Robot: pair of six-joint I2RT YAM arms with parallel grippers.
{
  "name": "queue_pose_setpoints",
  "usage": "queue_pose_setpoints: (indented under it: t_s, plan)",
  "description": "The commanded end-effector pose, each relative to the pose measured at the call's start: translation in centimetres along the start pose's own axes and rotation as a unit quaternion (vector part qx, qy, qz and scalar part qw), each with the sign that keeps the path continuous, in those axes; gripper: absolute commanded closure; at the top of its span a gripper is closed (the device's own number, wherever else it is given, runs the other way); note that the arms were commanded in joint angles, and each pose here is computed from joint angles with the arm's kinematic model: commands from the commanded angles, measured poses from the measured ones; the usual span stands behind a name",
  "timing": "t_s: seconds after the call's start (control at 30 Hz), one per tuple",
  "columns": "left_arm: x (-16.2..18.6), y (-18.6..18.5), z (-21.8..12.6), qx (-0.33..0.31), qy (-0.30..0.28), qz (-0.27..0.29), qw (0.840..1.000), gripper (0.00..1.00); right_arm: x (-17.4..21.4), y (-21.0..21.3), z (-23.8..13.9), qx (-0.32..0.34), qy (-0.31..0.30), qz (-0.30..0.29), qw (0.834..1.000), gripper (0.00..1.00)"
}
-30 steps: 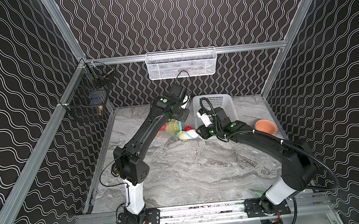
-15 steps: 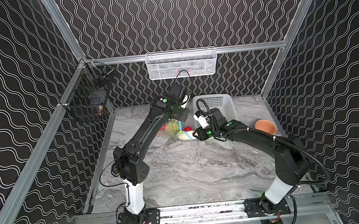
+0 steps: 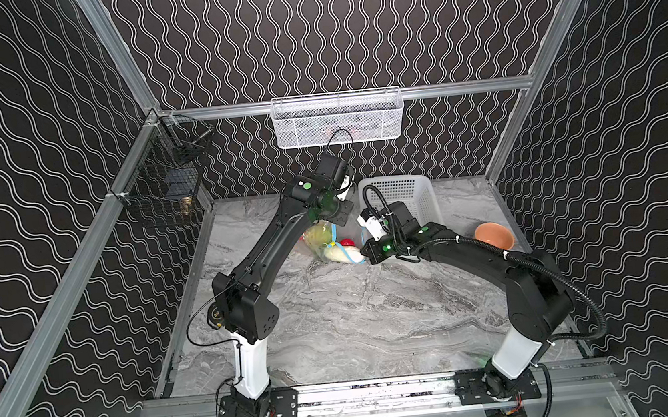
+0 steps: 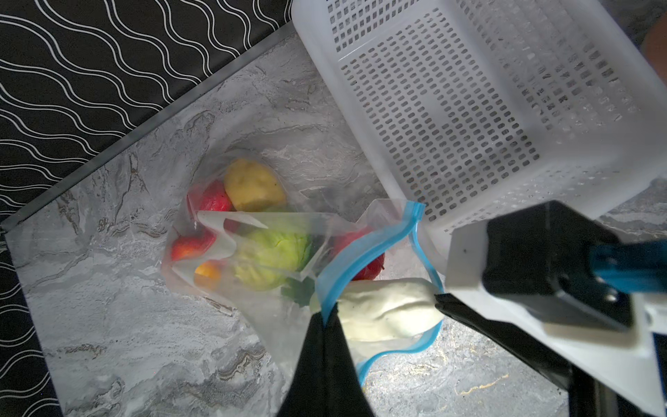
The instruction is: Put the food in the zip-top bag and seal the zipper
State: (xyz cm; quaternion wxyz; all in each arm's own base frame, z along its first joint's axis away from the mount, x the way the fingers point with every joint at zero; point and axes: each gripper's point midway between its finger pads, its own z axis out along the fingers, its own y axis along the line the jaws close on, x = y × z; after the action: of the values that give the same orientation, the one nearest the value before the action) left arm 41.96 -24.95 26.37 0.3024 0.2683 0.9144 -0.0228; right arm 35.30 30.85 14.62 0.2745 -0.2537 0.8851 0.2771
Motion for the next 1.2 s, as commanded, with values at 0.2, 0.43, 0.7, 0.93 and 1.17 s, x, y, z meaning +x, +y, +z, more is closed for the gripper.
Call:
queue_pose_setpoints:
  t_s: [0.2,0.43,0.7,0.93,1.17]
  plan:
    - [-0.5,-0.2,-0.2,0.006,-0.005,-0.013,1.000,1.00,-0.8,1.7,0.1,-0.035,-0.006,-0.009,0.999,0.99]
    - [-0.9,-0.5,-0.8,0.018,-0.010,-0.020,1.000,1.00,-0.5,2.1,2.1,-0.039,0.013,-0.007,0.999,0.99]
    - [-1.3,-0.8,-1.9,0.030,-0.021,-0.026,0.999,1.00,-2.8,1.1,4.1,-0.008,-0.005,0.009,1.000,0.96]
    - [-1.2,-1.0,-2.5,0.038,-0.023,-0.031,0.999,1.00,-5.6,0.6,6.2,-0.008,-0.049,0.020,0.999,0.96]
    - [-0.4,0.0,-1.7,0.010,-0.013,-0.025,1.000,1.00,-9.6,3.0,2.0,-0.037,-0.140,-0.010,0.989,0.88]
